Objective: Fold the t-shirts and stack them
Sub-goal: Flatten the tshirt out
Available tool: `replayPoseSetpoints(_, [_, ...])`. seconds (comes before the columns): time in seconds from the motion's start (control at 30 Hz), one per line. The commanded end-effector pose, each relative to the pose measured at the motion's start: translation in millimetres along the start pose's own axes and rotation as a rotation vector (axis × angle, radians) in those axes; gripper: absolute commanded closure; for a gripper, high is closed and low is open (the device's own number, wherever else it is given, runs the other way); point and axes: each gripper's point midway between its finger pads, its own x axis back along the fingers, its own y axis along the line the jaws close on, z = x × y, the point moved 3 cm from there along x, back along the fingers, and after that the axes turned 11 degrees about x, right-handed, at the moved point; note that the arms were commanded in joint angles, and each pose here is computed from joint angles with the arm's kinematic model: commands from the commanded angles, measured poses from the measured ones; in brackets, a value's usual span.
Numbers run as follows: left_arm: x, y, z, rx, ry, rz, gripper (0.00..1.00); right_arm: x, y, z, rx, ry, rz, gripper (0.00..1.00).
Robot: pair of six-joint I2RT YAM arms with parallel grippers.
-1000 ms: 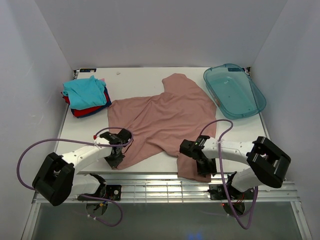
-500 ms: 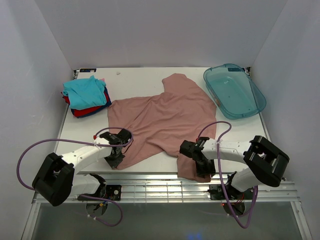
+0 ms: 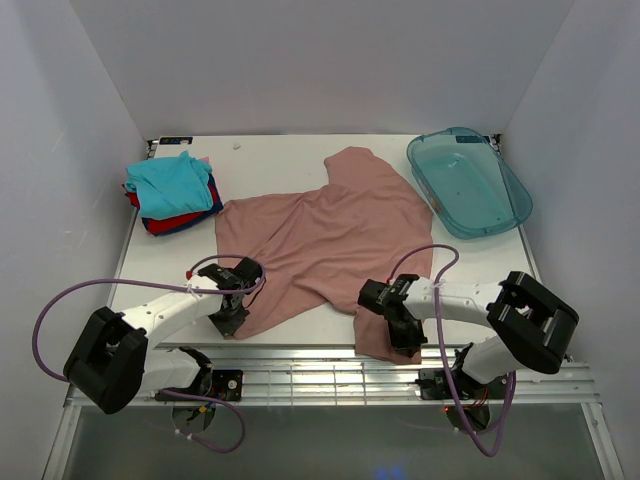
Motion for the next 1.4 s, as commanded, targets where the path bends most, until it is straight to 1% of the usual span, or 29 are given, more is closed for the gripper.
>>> replayPoseSetpoints(0.0, [-3.3,5.0,4.0,0.031,0.012,-0.022,1.00,-10.1,5.8,-4.1,-0.028,-0.040,-0.022,0.92])
replayPoseSetpoints(0.07, [-4.3,6.2,4.4,0.029,0.012,-0.028,1.00,3.6,6.1,-14.6,-0.039,-0.087,-0.021,0.92])
replayPoseSetpoints(0.1, [-4.2,6.1,4.3,0.029,0.012,-0.026,1.00,11.2,-0.3,-13.4,-0.038,-0.081,0.011,0.92])
replayPoseSetpoints(0.13, [-4.4,6.6,4.7,0.029,0.014,-0.028,1.00,18.9,-5.9,-19.6,-0.045,-0.115,0.048,0.92])
replayPoseSetpoints(0.17, [-4.4,6.6,4.7,0.029,0.014,-0.028,1.00,36.8,-4.3,-32.8,-0.065,-0.165,0.046,0.92])
replayPoseSetpoints(0.2, [-4.3,6.1,4.6,0.031,0.013,-0.025,1.00,45.9,-15.9,-29.9,-0.065,-0.156,0.105,0.90])
replayPoseSetpoints(0.23, [-4.3,6.4,4.9,0.031,0.015,-0.025,1.00,52.9,-23.0,-36.7,-0.079,-0.190,0.148,0.84])
replayPoseSetpoints(0.27, [-4.5,6.4,5.0,0.033,0.015,-0.023,1.00,58.0,-26.9,-40.9,-0.099,-0.200,0.161,0.69])
replayPoseSetpoints(0.3, [-4.5,6.3,5.0,0.035,0.015,-0.023,1.00,62.4,-28.7,-45.9,-0.108,-0.213,0.162,0.63])
replayPoseSetpoints(0.33, [-4.7,6.3,5.1,0.035,0.015,-0.022,1.00,60.4,-31.2,-51.3,-0.135,-0.215,0.151,0.54])
replayPoseSetpoints(0.4, [-4.6,6.1,5.3,0.034,0.016,-0.020,1.00,51.5,-35.6,-51.7,-0.131,-0.202,0.135,0.50])
replayPoseSetpoints(0.5, [-3.7,5.2,4.6,0.035,0.015,-0.013,1.00,40.3,-40.5,-55.7,-0.164,-0.198,0.092,0.49])
replayPoseSetpoints(0.53, [-3.3,5.3,4.3,0.037,0.013,-0.012,1.00,32.1,-42.9,-48.9,-0.167,-0.166,0.084,0.49])
replayPoseSetpoints(0.57, [-3.0,5.0,4.1,0.040,0.013,-0.009,1.00,28.9,-45.5,-52.4,-0.197,-0.169,0.061,0.49])
replayPoseSetpoints(0.6, [-2.6,4.8,4.0,0.043,0.013,-0.006,1.00,25.4,-46.8,-50.2,-0.195,-0.158,0.050,0.49])
replayPoseSetpoints(0.63, [-2.4,4.9,4.0,0.044,0.013,-0.006,1.00,20.5,-48.7,-45.9,-0.211,-0.135,0.036,0.49])
replayPoseSetpoints(0.73, [-1.8,3.6,3.7,0.046,0.013,-0.002,1.00,14.8,-46.1,-43.4,-0.218,-0.123,-0.004,0.49])
replayPoseSetpoints(0.9, [0.2,-0.9,1.5,0.044,0.005,0.002,1.00,3.1,-30.8,-42.4,-0.205,-0.097,-0.091,0.50])
replayPoseSetpoints(1.03, [0.9,-4.0,0.4,0.040,0.001,0.002,1.00,4.1,-20.7,-41.7,-0.190,-0.108,-0.171,0.53])
replayPoseSetpoints(1.17, [0.5,-4.5,0.6,0.042,0.001,0.000,1.00,6.8,-22.0,-33.7,-0.186,-0.089,-0.180,0.56])
replayPoseSetpoints(1.2, [-0.2,-3.9,0.8,0.042,0.001,-0.005,1.00,6.5,-21.3,-30.8,-0.185,-0.079,-0.188,0.59])
replayPoseSetpoints(1.23, [-0.2,-4.3,0.8,0.042,0.001,-0.003,1.00,6.2,-21.5,-27.8,-0.184,-0.071,-0.191,0.65])
replayPoseSetpoints(1.3, [-1.3,-3.5,1.3,0.040,0.001,-0.008,1.00,3.8,-20.7,-20.5,-0.180,-0.046,-0.198,0.74])
replayPoseSetpoints(1.33, [-1.9,-3.2,1.2,0.038,-0.001,-0.009,1.00,4.4,-19.8,-19.0,-0.176,-0.048,-0.206,0.87])
replayPoseSetpoints(1.37, [-1.7,-3.3,0.9,0.040,-0.002,-0.008,1.00,5.3,-19.5,-17.8,-0.187,-0.043,-0.204,0.92])
